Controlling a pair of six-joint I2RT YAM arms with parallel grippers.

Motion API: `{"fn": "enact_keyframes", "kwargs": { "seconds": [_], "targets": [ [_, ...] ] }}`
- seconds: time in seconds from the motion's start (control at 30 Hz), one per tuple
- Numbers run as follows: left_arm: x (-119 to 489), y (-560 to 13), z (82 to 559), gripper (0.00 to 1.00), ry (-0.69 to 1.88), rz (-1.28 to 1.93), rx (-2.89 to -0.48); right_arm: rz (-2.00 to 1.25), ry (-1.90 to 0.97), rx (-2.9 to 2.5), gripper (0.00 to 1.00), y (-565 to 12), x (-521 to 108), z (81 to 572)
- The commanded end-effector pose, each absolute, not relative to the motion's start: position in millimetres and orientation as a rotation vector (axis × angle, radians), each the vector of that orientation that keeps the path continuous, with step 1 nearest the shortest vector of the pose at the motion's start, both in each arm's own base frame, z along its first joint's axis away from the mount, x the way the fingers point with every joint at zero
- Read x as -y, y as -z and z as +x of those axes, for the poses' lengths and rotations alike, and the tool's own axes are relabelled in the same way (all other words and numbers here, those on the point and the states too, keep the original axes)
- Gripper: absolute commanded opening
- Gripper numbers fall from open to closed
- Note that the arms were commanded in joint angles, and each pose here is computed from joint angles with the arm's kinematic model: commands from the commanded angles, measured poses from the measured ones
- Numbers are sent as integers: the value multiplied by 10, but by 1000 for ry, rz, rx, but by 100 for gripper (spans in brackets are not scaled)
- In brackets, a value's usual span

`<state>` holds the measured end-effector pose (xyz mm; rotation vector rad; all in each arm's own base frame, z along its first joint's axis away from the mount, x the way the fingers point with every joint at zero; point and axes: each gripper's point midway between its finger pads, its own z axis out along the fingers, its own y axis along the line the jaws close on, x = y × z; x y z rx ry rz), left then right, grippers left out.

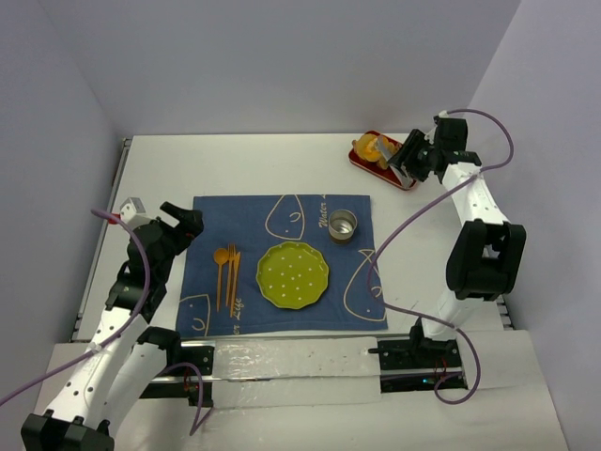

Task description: Place the bread

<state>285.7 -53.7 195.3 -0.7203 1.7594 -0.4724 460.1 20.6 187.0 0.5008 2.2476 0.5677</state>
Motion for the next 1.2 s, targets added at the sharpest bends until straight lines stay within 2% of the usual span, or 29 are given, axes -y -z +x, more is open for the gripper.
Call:
{"fn": "enact_keyframes", "kwargs": {
  "seconds": [0.0,0.2,0.23,0.3,0.43,0.53,0.7,0.83,0.93,1.03,1.17],
  "targets": [
    [514,-2044,2882,99,463,-708,-1733,472,-594,-2230,59,-1943,-194,4767],
    [505,-2041,2879,99,459,-713,-1732,495,-615,-2263,60,-1772,-201,4902],
    [505,-2043,2878,99,459,-711,-1731,498,-620,-2262,55,-1757,-205,4913],
    [504,-2047,2877,99,460,-711,-1729,499,-621,-2247,40,-1783,-203,4924],
    [509,-2038,2877,99,461,-709,-1732,474,-620,-2196,29,-1915,-204,4905],
    [507,-2037,2875,99,460,-712,-1733,461,-632,-2174,22,-2032,-215,4882],
    [513,-2054,2867,99,468,-708,-1728,386,-667,-2093,22,-2418,-282,4780],
    [525,-2057,2864,99,475,-703,-1729,257,-740,-2030,22,-2852,-466,4514],
    [543,-2055,2867,99,486,-699,-1731,184,-825,-2007,22,-2951,-659,4239],
    [560,-2054,2873,99,494,-694,-1732,105,-884,-1989,22,-3063,-922,3831],
    [593,-2066,2872,99,512,-681,-1734,-84,-953,-2038,22,-2862,-1570,3092]
  ]
}}
